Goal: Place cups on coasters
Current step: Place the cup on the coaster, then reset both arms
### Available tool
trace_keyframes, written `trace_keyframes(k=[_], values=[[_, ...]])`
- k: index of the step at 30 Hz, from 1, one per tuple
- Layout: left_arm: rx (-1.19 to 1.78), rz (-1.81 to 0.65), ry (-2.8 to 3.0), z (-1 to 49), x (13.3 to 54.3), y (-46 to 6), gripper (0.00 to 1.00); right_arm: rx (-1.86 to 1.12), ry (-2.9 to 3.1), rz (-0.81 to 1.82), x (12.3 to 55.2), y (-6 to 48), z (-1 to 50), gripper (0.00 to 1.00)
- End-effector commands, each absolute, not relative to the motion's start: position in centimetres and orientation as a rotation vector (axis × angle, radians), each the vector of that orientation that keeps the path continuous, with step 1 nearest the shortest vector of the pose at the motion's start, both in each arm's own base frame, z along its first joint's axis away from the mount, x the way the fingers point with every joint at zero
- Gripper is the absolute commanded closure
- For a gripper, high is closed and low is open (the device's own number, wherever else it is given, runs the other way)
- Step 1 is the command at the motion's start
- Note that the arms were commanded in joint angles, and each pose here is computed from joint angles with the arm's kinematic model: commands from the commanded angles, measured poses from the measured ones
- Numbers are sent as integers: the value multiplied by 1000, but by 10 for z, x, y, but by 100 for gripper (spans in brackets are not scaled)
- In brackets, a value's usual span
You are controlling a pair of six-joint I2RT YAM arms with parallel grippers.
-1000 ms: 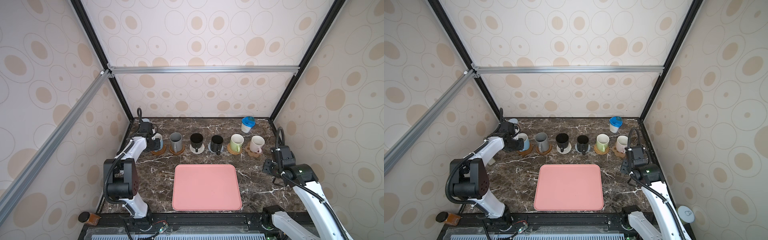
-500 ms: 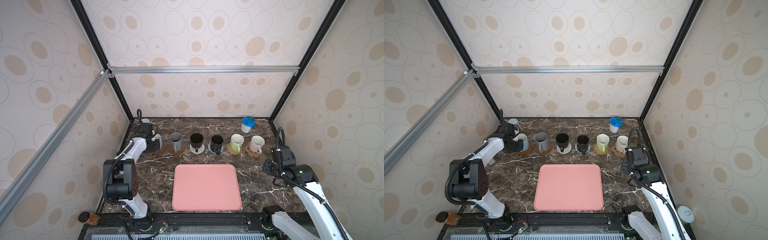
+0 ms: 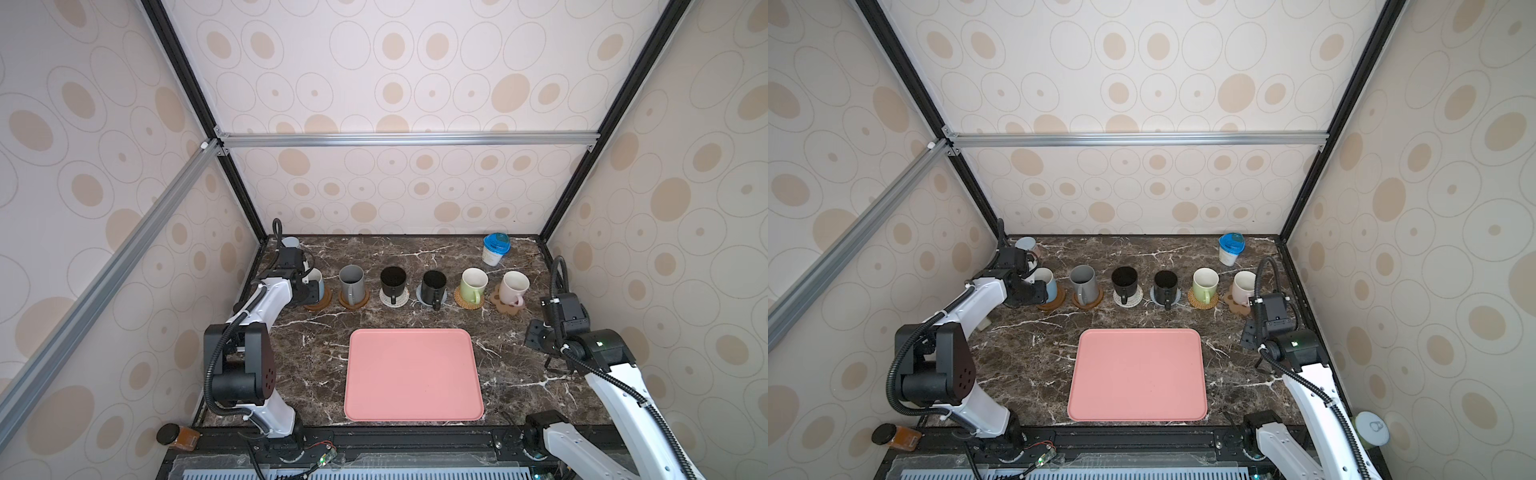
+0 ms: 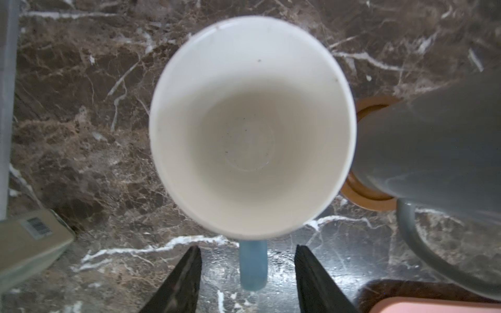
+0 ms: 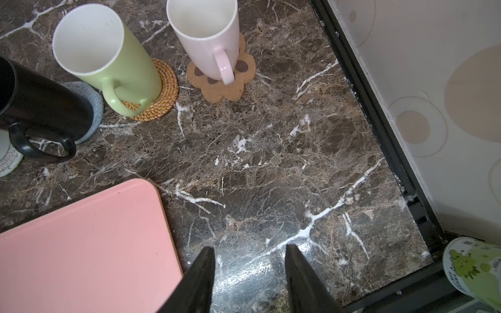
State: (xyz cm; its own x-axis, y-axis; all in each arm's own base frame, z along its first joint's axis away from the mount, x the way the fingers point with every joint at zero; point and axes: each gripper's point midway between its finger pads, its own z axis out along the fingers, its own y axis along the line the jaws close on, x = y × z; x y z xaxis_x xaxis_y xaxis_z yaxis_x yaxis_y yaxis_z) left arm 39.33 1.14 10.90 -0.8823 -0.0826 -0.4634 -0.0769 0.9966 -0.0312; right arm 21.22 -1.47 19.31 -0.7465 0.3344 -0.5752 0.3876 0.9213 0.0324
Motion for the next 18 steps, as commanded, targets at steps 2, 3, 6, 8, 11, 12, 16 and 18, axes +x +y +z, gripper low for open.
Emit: trace_keyframes(k=[2, 3, 6, 8, 11, 12, 16, 18], values=[[-83, -56, 2531, 136, 394, 8, 24, 507, 2470, -139, 211, -19, 192, 54], [-78, -69, 2487, 143, 395, 6, 22, 491, 2450, -134, 214, -18, 195, 53], [-89, -73, 2362, 158, 392, 6, 11, 448, 2365, -136, 222, -20, 204, 51], [-116, -50, 2246, 167, 389, 10, 0, 433, 2274, -153, 230, -25, 214, 47], [-154, -48, 2103, 176, 380, 14, 0, 377, 2171, -160, 241, -26, 222, 40], [-159, -54, 2061, 179, 378, 14, 0, 360, 2144, -168, 244, -27, 223, 36], [-142, -69, 1843, 192, 361, 12, 0, 333, 2052, -215, 255, -32, 221, 21], [-144, -62, 1737, 192, 349, 14, 0, 308, 2023, -250, 261, -35, 214, 13]])
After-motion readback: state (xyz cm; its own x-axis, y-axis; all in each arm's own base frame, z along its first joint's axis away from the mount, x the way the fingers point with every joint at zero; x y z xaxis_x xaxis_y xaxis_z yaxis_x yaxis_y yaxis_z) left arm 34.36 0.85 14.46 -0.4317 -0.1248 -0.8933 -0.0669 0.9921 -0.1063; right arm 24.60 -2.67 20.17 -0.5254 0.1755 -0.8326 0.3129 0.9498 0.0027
